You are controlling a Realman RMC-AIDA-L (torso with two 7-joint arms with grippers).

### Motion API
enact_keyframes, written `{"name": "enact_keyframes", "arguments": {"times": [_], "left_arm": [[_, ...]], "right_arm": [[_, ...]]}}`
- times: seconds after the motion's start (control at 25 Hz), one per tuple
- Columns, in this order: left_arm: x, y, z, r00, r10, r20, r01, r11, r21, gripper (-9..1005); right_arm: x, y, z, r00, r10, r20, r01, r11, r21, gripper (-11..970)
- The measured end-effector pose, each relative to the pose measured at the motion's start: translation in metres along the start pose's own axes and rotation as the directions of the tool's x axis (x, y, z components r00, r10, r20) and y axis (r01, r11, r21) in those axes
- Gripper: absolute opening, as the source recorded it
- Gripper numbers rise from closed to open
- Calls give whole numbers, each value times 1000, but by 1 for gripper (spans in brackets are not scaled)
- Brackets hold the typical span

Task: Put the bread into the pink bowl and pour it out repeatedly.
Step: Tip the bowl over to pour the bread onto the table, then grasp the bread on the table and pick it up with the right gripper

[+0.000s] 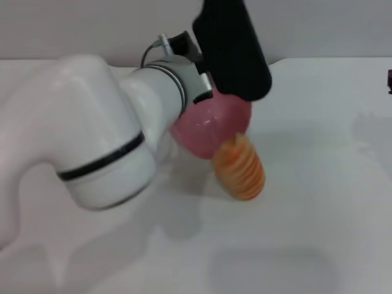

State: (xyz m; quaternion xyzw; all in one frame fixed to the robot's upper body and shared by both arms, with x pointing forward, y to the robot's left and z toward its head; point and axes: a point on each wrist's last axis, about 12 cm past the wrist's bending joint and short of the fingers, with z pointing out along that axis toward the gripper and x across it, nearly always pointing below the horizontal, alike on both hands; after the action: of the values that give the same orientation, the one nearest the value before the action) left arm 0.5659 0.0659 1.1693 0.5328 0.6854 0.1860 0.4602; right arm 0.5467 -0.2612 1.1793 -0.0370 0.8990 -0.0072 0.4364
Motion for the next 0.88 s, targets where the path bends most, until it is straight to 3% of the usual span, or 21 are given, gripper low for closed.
{"name": "enact_keyframes", "arguments": {"times": [0.28,0.48,0.56,0.68,0.72,0.76,0.88], "left_arm": [[-6,-2,-4,995,102,17,-101,993,-66,86],[-6,1,-4,996,85,12,-84,993,-80,86],[-2,14,-4,999,-46,-3,45,993,-110,86],[-2,14,-4,999,-46,-3,45,993,-110,87],[2,23,-5,992,-124,-20,120,984,-130,87],[16,39,-7,953,-289,-89,270,947,-176,87],[30,48,-7,887,-430,-167,402,899,-176,87]], "right_arm": [[6,6,6,999,-21,-28,20,1000,-15,240],[8,16,6,999,-39,-38,36,997,-67,269],[9,27,6,997,-68,-39,62,989,-137,281],[12,49,6,995,-98,-32,87,965,-246,298],[14,60,7,993,-113,-33,99,955,-278,304],[15,68,7,991,-132,-32,116,947,-299,310],[17,93,6,983,-179,-29,157,921,-357,359]]}}
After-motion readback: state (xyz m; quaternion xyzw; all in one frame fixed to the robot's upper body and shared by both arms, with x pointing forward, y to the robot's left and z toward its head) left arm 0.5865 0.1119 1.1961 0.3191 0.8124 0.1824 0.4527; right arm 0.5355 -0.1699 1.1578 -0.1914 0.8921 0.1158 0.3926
